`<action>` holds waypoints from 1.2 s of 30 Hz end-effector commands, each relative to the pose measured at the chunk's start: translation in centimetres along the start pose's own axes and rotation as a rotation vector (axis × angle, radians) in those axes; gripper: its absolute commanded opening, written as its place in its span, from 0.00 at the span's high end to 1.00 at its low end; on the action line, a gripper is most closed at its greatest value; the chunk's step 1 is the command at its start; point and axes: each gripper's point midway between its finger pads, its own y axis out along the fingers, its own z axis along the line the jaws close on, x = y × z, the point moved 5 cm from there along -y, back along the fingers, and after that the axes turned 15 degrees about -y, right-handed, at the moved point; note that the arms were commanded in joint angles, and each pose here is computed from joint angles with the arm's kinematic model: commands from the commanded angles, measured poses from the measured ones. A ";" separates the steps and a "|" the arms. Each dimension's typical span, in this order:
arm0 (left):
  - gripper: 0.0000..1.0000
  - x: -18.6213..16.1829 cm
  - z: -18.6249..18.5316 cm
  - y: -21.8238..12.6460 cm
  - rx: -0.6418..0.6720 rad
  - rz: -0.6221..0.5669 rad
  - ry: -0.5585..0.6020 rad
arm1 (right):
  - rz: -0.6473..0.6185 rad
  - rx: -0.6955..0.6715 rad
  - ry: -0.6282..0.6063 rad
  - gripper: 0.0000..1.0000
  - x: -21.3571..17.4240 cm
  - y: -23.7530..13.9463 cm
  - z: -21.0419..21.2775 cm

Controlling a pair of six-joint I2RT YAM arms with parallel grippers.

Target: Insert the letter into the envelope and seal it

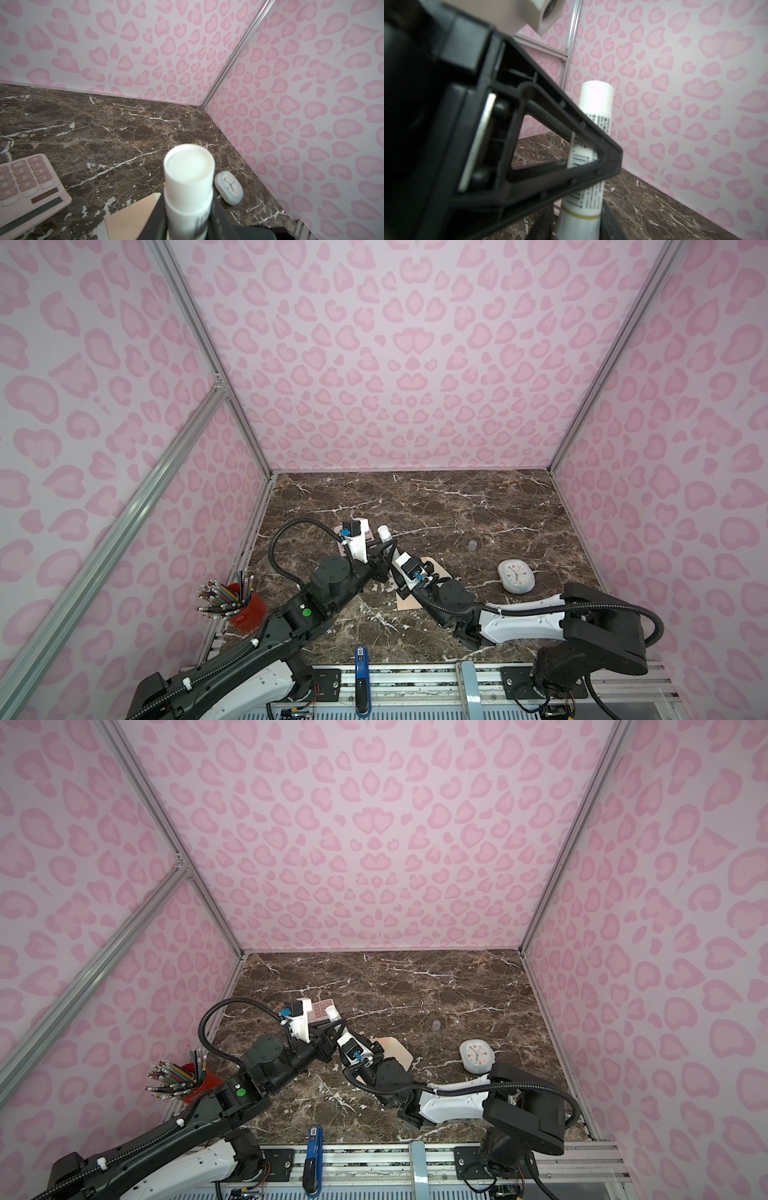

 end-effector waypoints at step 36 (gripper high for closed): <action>0.95 -4.3 -6.7 -6.6 -0.735 0.366 0.100 | -0.246 0.643 0.516 0.91 8.6 -7.7 -2.1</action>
